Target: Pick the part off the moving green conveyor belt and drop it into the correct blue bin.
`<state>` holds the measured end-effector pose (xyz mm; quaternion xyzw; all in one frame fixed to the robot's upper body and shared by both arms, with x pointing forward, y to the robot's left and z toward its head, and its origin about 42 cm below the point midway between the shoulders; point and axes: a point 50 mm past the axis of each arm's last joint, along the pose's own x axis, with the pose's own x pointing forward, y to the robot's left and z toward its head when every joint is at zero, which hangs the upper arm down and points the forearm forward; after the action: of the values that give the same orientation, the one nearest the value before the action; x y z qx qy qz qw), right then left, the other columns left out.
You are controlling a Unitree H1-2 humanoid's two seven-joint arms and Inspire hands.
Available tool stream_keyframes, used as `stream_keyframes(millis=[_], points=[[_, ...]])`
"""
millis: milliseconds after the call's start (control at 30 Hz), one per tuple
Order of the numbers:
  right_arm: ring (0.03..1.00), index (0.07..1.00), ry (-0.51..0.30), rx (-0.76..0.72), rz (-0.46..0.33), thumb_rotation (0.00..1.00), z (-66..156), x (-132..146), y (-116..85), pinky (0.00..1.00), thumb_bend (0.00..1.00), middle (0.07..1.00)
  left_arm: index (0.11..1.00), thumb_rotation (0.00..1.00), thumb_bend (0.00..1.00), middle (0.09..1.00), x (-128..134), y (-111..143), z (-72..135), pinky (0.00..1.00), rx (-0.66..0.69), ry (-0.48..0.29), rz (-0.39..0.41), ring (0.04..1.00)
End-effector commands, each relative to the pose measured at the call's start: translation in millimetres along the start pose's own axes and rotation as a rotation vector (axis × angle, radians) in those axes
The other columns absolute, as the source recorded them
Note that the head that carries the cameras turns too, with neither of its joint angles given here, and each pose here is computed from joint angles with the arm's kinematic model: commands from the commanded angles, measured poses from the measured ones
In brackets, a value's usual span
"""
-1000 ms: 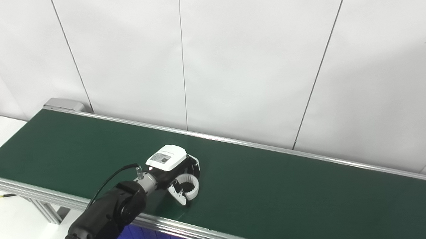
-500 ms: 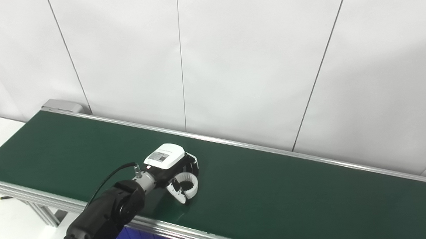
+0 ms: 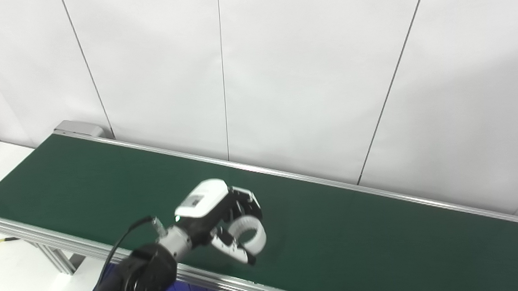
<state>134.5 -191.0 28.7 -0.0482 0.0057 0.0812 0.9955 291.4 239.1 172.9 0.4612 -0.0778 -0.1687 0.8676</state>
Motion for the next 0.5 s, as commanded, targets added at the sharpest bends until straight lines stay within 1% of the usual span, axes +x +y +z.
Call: stream_keyframes(millis=[0, 100, 167, 200, 300, 433, 467], points=[[0.856, 0.957, -0.061, -0.003, 0.004, 0.69, 9, 3, -1, 0.78, 0.31, 0.900, 0.522, 0.00, 0.48, 0.501, -3, 10, 11, 0.38, -0.023, -0.035, 0.051, 0.424], [0.854, 0.953, -0.063, 0.008, 0.001, 0.68, 9, 3, -1, 0.78, 0.32, 0.898, 0.514, 0.00, 0.48, 0.500, -9, 1, 18, 0.40, -0.059, -0.028, 0.052, 0.429], [0.858, 0.955, -0.063, 0.011, 0.001, 0.68, 9, 3, -1, 0.78, 0.33, 0.902, 0.514, 0.00, 0.48, 0.500, -13, -4, 22, 0.39, -0.069, -0.020, 0.056, 0.431], [0.859, 0.955, -0.063, 0.012, 0.001, 0.68, 9, 3, -1, 0.78, 0.33, 0.903, 0.518, 0.00, 0.48, 0.507, -15, -6, 23, 0.36, -0.071, -0.018, 0.059, 0.431], [0.859, 0.952, -0.061, 0.013, -0.002, 0.68, 9, 3, -1, 0.79, 0.35, 0.901, 0.520, 0.00, 0.47, 0.515, -23, -12, 26, 0.33, -0.102, 0.013, 0.059, 0.432], [0.858, 0.949, -0.072, 0.010, 0.005, 0.71, 11, 3, -2, 0.79, 0.38, 0.900, 0.522, 0.00, 0.47, 0.512, -40, -17, 27, 0.34, -0.143, 0.030, 0.052, 0.426], [0.861, 0.947, -0.074, 0.012, 0.006, 0.72, 12, 4, -2, 0.79, 0.41, 0.901, 0.522, 0.00, 0.47, 0.514, -43, -18, 27, 0.35, -0.149, 0.031, 0.050, 0.425]])
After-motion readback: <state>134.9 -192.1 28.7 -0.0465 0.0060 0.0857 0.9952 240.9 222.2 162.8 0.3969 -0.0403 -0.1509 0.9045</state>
